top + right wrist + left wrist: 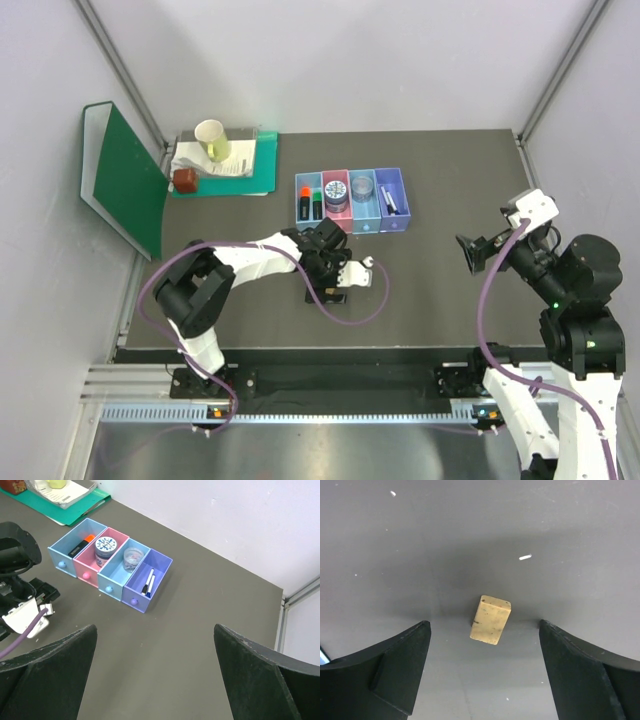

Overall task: Sort the stationery into containers
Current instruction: Pick up the stationery from the center of the board.

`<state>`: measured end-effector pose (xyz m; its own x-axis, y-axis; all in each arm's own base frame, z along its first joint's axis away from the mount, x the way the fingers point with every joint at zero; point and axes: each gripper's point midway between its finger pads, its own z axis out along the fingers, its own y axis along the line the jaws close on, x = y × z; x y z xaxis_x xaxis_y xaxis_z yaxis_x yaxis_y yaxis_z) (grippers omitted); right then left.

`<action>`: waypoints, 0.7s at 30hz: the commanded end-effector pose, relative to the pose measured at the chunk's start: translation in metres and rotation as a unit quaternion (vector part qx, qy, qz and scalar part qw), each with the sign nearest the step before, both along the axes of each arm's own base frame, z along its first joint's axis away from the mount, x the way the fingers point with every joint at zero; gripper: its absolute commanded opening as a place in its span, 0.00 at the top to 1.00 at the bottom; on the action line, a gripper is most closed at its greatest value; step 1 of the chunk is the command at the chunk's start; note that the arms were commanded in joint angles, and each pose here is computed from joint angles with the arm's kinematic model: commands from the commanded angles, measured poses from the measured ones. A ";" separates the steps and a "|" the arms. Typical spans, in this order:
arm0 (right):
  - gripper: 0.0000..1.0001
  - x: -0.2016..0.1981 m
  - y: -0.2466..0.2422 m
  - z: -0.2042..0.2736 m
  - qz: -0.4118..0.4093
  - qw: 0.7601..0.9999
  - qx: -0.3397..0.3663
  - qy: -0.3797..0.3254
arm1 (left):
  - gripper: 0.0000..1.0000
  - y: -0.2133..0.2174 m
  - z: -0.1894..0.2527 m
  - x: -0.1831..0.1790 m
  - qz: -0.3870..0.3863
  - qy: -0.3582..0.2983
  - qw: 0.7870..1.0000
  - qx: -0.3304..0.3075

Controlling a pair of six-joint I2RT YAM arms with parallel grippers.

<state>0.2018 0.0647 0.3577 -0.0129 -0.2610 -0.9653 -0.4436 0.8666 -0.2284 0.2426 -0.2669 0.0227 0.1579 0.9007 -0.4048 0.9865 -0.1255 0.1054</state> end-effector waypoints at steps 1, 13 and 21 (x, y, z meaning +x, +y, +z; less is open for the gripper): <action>0.00 -0.001 -0.003 0.004 -0.011 1.000 0.008 -0.005 | 0.13 -0.004 -0.008 0.002 -0.016 -0.012 1.000 -0.002; 0.01 -0.001 -0.004 0.003 -0.013 1.000 0.010 -0.004 | 0.77 0.002 -0.011 -0.007 -0.022 0.002 1.000 0.012; 0.00 -0.001 -0.005 0.000 -0.016 1.000 0.007 -0.002 | 0.84 -0.026 0.060 0.012 0.021 -0.026 0.998 -0.052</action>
